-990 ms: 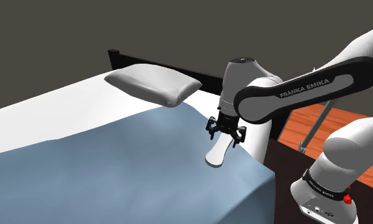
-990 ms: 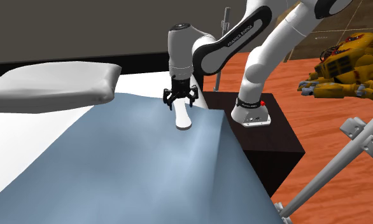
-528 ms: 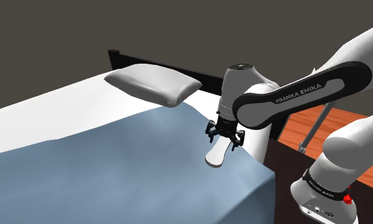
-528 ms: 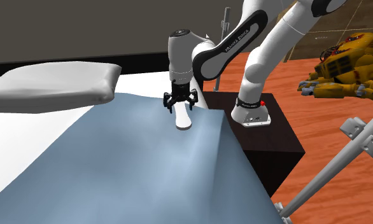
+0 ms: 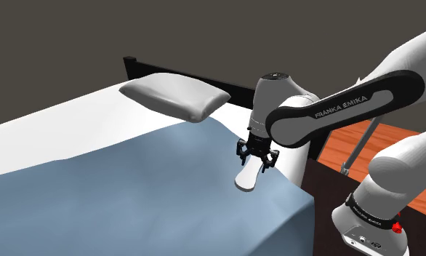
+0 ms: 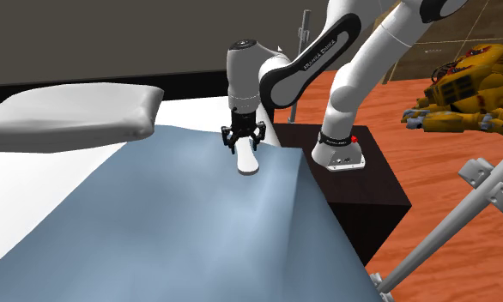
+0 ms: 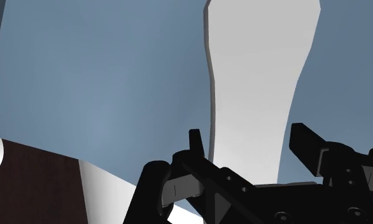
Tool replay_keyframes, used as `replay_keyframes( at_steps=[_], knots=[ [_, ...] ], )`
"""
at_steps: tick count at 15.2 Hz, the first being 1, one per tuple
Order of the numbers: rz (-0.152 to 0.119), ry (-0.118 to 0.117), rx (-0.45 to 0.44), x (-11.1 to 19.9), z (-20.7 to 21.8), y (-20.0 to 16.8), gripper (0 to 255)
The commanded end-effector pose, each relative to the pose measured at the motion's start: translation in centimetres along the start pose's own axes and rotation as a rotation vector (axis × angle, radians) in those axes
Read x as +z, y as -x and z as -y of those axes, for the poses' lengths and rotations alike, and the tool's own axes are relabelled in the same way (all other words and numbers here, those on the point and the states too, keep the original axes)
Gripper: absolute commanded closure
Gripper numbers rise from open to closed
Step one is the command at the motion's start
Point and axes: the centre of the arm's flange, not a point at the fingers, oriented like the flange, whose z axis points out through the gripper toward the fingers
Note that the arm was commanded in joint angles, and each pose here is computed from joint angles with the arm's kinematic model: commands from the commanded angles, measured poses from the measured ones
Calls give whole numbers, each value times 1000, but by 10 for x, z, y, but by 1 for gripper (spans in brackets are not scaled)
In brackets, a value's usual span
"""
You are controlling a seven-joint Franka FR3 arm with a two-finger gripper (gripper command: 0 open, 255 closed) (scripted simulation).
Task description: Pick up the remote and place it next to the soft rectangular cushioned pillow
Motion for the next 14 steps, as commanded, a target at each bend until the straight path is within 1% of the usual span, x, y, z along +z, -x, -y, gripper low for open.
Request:
replay_keyframes(
  at_steps=[1, 5, 14],
  knots=[
    [0, 0, 0, 0, 0, 0, 255],
    [0, 0, 0, 0, 0, 0, 255],
    [0, 0, 0, -47, 1, 0, 255]
  ],
)
